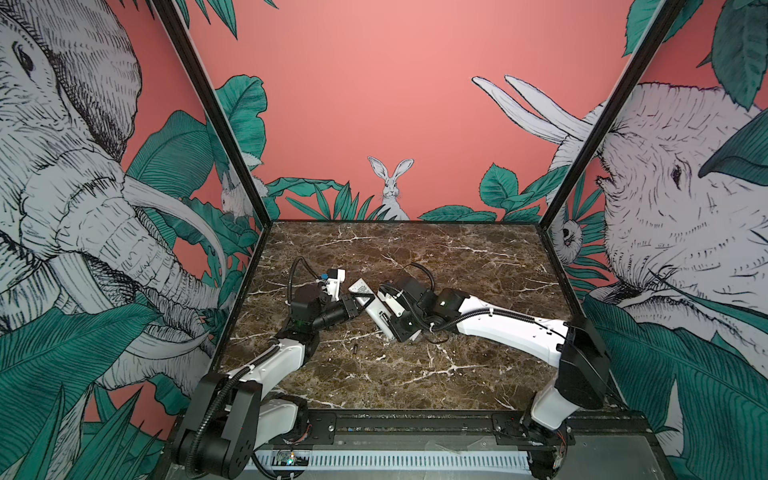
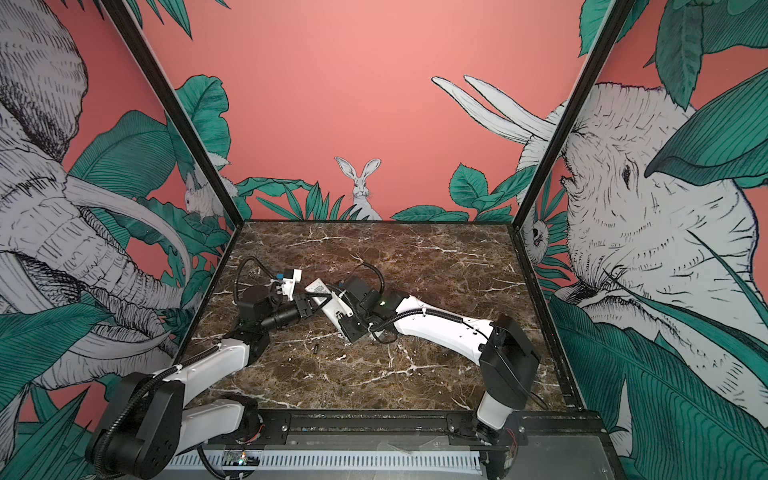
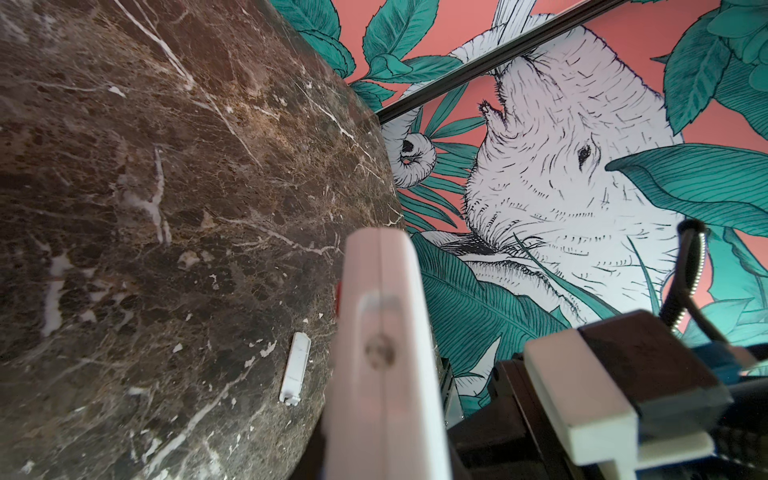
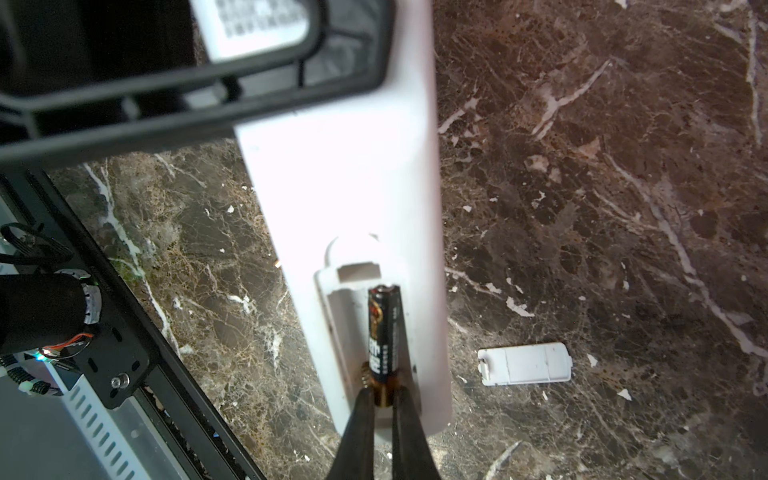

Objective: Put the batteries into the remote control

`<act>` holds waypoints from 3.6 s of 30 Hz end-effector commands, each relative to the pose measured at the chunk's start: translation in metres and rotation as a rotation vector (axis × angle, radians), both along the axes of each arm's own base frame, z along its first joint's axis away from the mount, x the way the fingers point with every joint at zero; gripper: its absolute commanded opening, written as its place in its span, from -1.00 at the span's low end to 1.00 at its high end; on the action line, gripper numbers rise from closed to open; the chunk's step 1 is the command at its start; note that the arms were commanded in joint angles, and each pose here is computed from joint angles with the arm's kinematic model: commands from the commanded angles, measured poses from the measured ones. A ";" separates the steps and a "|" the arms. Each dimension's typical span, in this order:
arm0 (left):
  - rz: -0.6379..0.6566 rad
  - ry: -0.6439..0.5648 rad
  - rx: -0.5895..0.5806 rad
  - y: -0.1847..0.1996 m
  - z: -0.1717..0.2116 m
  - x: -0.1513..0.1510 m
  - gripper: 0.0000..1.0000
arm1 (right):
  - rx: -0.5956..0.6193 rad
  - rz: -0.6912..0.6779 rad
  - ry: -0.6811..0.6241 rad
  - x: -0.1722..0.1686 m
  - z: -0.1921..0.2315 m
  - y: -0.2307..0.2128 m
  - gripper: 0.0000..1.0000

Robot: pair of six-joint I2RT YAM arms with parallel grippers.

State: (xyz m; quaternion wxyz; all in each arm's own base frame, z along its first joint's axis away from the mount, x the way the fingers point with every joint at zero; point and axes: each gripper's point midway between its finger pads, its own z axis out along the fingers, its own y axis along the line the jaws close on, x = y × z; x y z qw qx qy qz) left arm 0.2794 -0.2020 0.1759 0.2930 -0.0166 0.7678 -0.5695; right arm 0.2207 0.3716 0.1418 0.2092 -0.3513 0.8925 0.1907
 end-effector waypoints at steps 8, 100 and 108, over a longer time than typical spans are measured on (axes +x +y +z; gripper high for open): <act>-0.084 -0.062 -0.083 -0.007 0.037 -0.013 -1.00 | -0.011 0.026 -0.007 0.009 -0.007 0.013 -0.84; -0.052 -0.074 0.480 0.036 0.017 -0.019 -1.00 | 0.240 0.132 -0.058 -0.017 0.034 0.004 0.02; 0.118 -0.087 0.893 0.104 0.018 -0.015 -1.00 | 0.241 0.064 0.006 -0.025 0.013 0.028 0.03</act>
